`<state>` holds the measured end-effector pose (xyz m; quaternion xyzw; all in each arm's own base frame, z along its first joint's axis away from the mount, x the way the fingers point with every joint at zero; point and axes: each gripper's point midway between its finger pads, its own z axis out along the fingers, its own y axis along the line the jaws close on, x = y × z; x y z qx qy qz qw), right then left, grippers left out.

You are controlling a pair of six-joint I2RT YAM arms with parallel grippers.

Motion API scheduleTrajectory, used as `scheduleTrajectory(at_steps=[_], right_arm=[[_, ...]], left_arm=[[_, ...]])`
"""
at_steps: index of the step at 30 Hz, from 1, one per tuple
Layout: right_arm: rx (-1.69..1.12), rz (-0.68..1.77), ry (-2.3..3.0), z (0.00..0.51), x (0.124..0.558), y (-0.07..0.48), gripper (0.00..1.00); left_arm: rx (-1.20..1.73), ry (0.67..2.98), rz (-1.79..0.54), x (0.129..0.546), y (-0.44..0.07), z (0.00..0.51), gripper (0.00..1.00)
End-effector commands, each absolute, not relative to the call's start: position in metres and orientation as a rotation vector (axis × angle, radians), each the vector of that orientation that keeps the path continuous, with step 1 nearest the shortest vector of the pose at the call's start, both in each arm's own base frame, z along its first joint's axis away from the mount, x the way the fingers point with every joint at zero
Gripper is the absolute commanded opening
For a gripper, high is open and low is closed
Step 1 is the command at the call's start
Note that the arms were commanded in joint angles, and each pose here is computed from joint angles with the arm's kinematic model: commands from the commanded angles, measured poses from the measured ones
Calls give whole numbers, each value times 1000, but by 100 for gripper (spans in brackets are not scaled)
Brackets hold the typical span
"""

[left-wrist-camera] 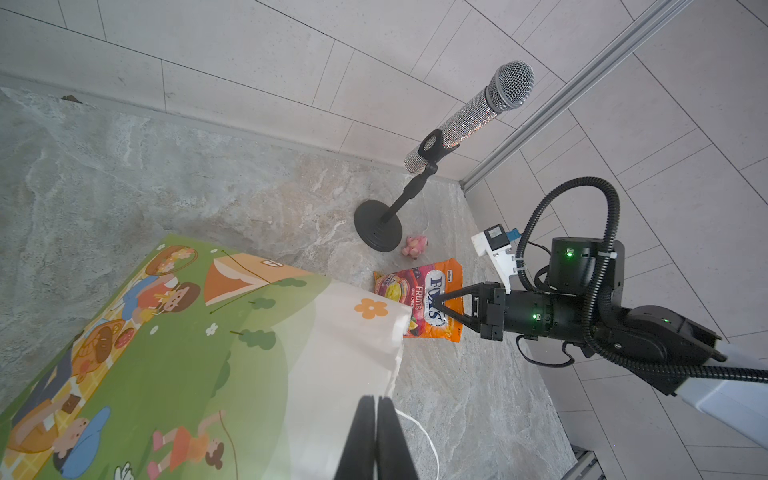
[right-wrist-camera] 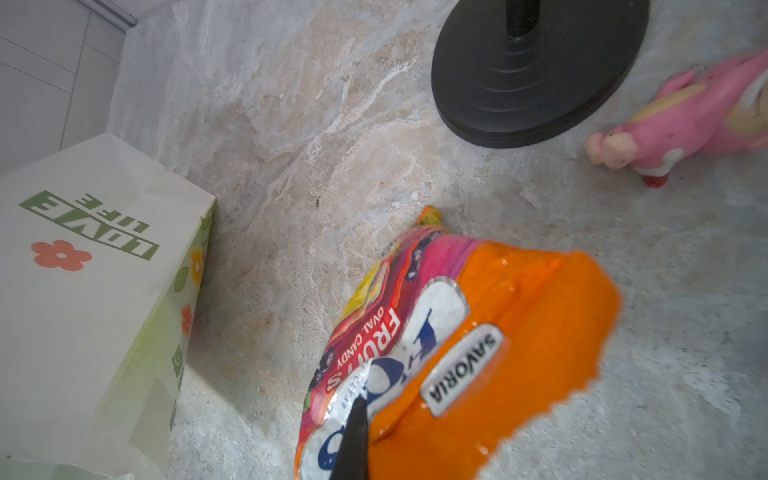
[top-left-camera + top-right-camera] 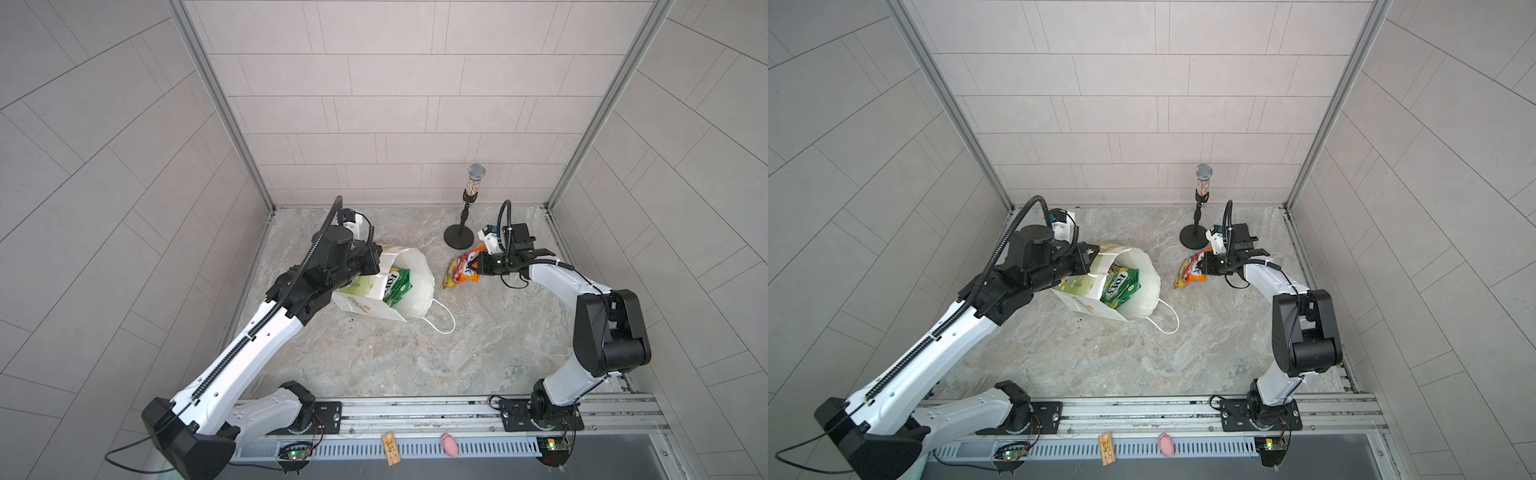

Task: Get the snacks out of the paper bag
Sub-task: 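Lower the orange packet onto the table near the pink toy with the right gripper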

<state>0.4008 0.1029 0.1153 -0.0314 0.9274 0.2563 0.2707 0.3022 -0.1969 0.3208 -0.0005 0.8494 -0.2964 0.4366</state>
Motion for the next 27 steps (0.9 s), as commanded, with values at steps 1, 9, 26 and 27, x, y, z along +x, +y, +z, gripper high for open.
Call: scheduleTrajectory(at_steps=[1, 9, 26, 27], right_arm=[[-126, 602, 2563, 103, 396, 86, 0], [-163, 442, 2707, 83, 393, 62, 0], [-32, 194, 2750, 70, 398, 29, 42], [-14, 176, 2746, 71, 398, 26, 45]], left_arm=[[23, 2099, -734, 298, -196, 325, 0], [25, 2099, -734, 297, -196, 325, 0], [23, 2090, -739, 295, -194, 327, 0], [23, 2091, -738, 295, -194, 327, 0]])
